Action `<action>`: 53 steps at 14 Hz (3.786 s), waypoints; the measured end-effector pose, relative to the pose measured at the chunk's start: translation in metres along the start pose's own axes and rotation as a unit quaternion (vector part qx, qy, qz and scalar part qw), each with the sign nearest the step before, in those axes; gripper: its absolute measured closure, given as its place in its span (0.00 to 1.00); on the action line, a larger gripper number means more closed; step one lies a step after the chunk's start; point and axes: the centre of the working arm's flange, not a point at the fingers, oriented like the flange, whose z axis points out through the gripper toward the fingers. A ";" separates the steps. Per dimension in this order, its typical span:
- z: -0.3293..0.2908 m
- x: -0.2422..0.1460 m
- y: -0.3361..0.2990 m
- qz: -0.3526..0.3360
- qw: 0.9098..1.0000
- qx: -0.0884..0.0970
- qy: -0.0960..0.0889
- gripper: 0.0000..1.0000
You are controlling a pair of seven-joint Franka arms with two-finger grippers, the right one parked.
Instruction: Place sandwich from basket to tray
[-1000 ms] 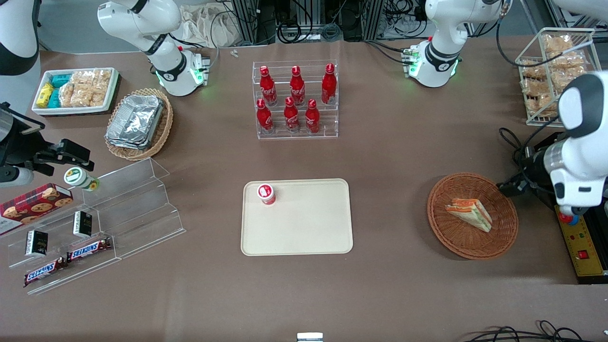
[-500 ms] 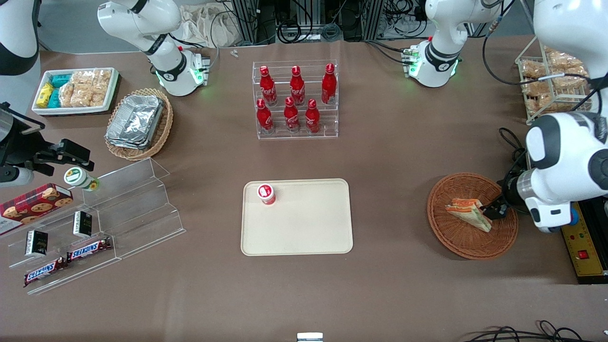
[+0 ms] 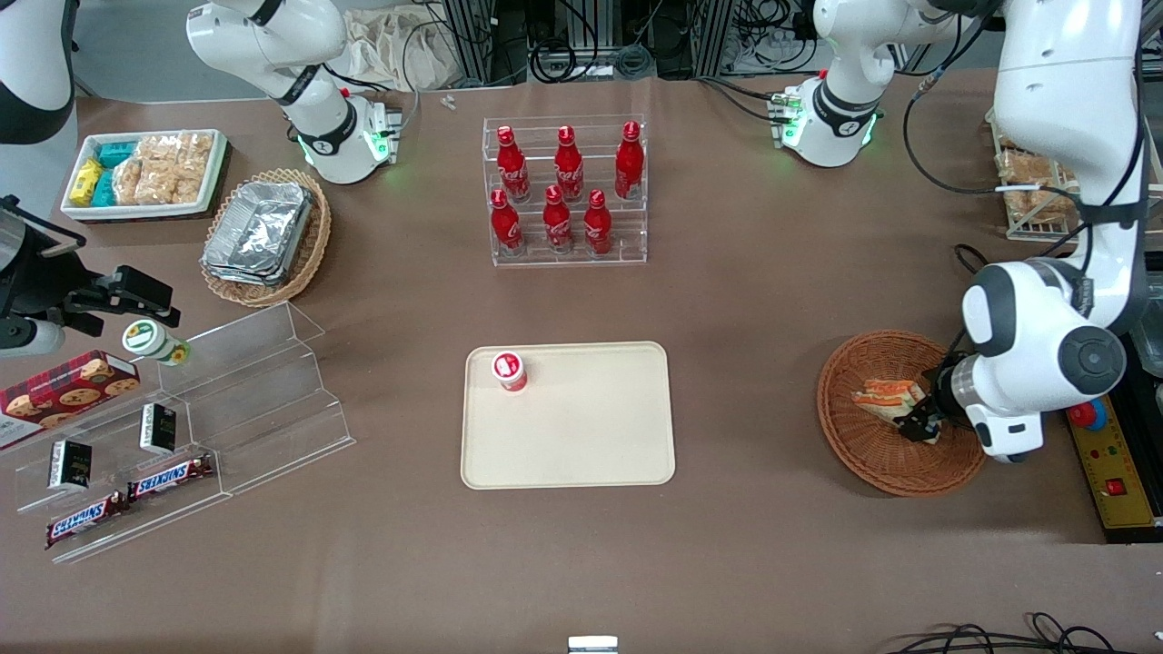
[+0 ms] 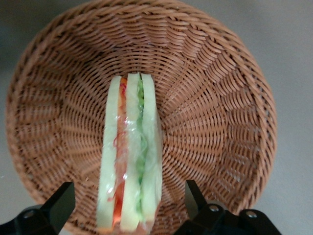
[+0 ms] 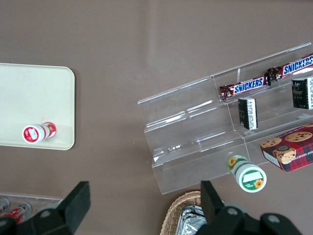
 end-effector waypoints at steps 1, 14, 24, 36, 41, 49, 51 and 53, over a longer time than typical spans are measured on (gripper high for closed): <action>0.008 0.000 0.000 0.000 1.000 0.000 0.001 0.00; -0.083 -0.009 -0.002 0.058 0.998 0.014 -0.020 0.81; -0.169 -0.211 0.091 0.383 0.923 -0.018 -0.027 0.85; 0.014 -0.387 0.212 0.504 0.863 -0.031 0.008 0.85; 0.052 -0.384 0.217 0.514 0.858 -0.024 0.019 0.80; -0.054 -0.361 0.223 0.506 0.856 -0.050 0.091 0.01; -0.105 -0.337 0.209 0.485 0.868 -0.038 0.098 0.00; -0.169 -0.297 0.185 0.447 0.888 -0.047 0.099 0.00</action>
